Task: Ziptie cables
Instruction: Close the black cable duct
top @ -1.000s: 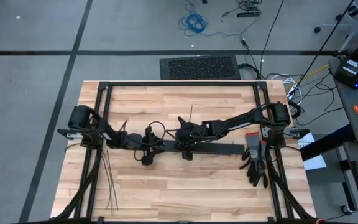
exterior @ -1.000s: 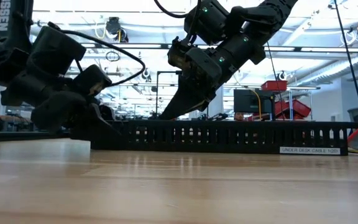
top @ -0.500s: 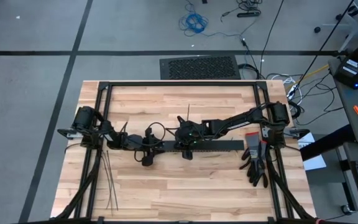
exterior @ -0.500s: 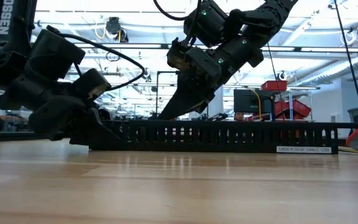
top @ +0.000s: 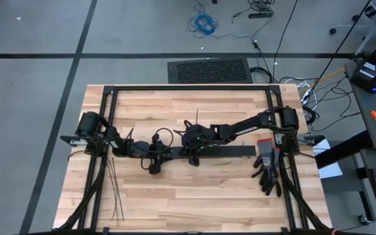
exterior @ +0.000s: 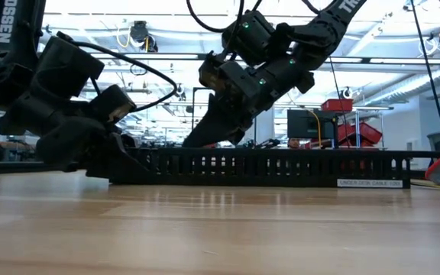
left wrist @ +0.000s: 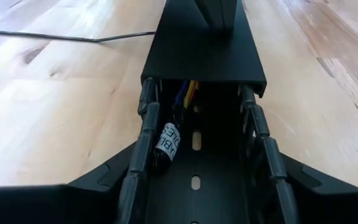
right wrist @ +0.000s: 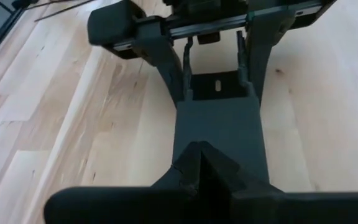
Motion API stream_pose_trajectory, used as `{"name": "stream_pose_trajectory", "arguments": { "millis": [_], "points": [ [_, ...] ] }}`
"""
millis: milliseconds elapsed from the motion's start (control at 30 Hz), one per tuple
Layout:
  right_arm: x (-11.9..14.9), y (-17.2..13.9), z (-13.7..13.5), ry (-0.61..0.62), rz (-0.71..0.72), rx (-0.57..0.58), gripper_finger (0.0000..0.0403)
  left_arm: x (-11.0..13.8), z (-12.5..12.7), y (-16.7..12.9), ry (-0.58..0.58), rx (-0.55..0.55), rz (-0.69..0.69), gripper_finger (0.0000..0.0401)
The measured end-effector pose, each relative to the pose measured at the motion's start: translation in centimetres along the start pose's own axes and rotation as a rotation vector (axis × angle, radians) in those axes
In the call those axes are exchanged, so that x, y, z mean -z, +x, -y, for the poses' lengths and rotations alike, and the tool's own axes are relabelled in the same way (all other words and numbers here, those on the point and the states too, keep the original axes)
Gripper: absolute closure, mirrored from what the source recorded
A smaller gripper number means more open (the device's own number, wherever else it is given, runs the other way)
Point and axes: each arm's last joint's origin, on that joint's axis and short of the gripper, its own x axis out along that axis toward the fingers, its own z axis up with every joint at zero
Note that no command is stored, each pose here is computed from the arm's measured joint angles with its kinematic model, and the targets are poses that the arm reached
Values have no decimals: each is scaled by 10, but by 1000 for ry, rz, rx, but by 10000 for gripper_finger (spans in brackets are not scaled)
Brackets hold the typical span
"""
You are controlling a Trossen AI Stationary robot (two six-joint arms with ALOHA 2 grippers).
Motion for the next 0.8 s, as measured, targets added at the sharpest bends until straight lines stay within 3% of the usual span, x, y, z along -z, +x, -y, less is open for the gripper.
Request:
{"name": "stream_pose_trajectory", "arguments": {
  "millis": [400,800],
  "points": [
    [-13,-21,-7,-30,18,53,402,-1,-1,1,-28,-12,6,161],
    [-14,-22,-7,-31,13,61,402,-1,0,1,-28,-5,5,161]
  ]
}}
